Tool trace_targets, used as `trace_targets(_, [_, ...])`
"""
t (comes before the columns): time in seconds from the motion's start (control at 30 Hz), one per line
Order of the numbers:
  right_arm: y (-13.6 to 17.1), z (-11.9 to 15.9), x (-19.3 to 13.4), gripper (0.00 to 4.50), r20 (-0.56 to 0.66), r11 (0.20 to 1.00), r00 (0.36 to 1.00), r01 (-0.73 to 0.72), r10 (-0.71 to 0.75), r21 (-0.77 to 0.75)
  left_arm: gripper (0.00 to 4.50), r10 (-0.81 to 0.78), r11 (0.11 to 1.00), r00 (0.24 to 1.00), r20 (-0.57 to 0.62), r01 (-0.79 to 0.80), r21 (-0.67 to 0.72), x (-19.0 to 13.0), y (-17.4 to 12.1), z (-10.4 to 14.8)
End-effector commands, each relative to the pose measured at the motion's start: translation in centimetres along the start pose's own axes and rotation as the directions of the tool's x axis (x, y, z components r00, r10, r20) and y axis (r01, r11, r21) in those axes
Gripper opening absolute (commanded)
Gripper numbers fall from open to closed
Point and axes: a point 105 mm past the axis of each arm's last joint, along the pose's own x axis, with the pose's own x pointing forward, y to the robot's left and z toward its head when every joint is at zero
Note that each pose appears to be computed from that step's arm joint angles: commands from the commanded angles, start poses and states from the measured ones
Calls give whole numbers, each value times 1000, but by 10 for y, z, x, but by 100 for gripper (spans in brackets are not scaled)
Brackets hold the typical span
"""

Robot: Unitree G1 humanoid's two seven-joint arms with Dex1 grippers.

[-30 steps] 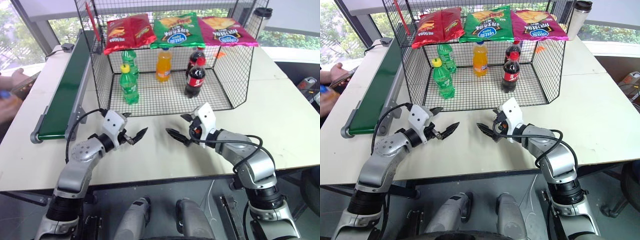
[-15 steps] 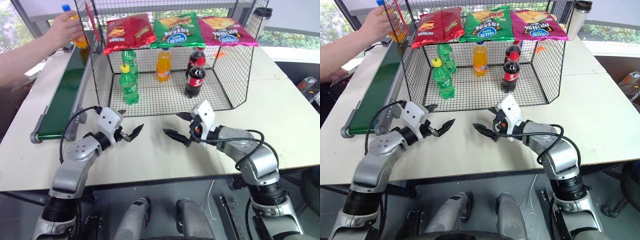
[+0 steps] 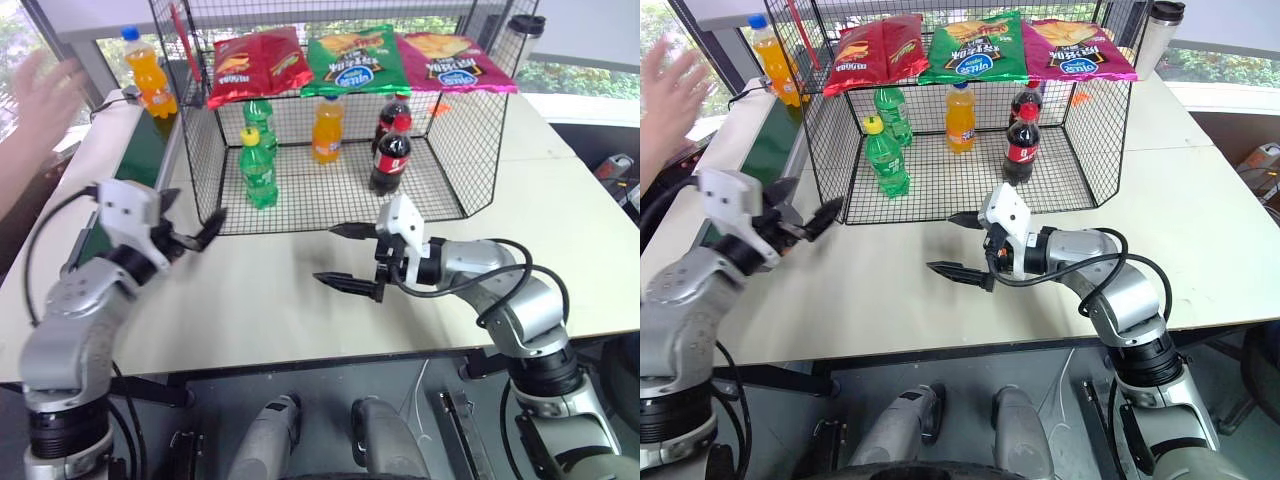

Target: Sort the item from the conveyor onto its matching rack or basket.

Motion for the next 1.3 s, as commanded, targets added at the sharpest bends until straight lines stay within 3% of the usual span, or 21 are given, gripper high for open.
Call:
trace_targets(0.03, [4,18,2,449,45,997,998,-40,43,-65,450,109,994,994,-11,-109,-4,-22,32,2])
trace_targets(0.27, [0,23,3,449,92,999,995,-36,39,-33,450,257,965,957,-137,-247,87,-61,80,-36])
trace_targets(0.43, [0,20,2,449,87,999,996,-34,36,-20,450,263,963,952,-155,-250,97,-64,84,-46])
trace_targets(0.87, [3,14,-2,449,70,1000,998,-10,11,-9,450,226,973,969,-99,-229,-11,-48,78,-43])
trace_targets(1.3, [1,15,-2,449,67,1000,998,12,-11,-10,450,239,970,966,-98,-242,-15,-38,74,-47])
